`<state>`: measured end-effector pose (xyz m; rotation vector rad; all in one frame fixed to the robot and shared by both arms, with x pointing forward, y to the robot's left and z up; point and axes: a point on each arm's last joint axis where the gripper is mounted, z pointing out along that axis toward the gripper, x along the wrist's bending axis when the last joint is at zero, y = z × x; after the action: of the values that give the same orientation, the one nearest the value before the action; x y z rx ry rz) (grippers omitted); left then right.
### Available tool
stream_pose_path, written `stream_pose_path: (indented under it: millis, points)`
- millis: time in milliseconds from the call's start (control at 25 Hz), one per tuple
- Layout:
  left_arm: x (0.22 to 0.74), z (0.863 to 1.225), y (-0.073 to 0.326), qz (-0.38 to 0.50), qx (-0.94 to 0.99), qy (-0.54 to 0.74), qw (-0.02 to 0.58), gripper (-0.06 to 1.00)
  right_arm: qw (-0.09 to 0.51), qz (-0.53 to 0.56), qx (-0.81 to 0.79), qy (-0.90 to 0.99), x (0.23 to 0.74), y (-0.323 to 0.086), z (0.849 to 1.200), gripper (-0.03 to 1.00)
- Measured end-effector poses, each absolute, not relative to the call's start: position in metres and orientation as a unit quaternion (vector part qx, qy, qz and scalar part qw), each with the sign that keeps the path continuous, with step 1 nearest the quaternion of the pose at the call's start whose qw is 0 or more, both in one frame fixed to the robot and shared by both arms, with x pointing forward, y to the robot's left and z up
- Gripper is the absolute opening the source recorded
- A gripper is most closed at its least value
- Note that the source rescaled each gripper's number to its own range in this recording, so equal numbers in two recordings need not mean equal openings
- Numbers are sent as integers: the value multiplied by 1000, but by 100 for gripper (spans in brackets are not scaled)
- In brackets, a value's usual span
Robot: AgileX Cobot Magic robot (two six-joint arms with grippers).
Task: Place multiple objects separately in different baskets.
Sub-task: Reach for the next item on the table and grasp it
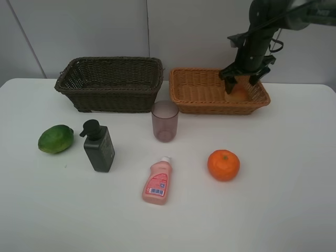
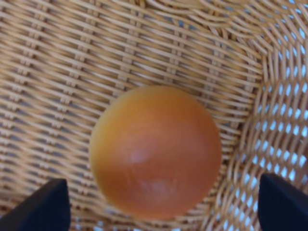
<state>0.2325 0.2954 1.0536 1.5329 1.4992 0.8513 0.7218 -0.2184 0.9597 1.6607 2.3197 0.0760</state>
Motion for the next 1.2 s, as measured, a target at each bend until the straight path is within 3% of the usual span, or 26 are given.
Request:
stream_pose_path:
  millis: [520, 1200]
  points:
    - [232, 1054, 295, 337, 607, 594, 405, 89, 140, 77, 572, 804, 685, -197, 1041, 57]
    - [232, 1054, 295, 337, 607, 594, 405, 89, 39, -36, 520, 853, 558, -169, 1003, 57]
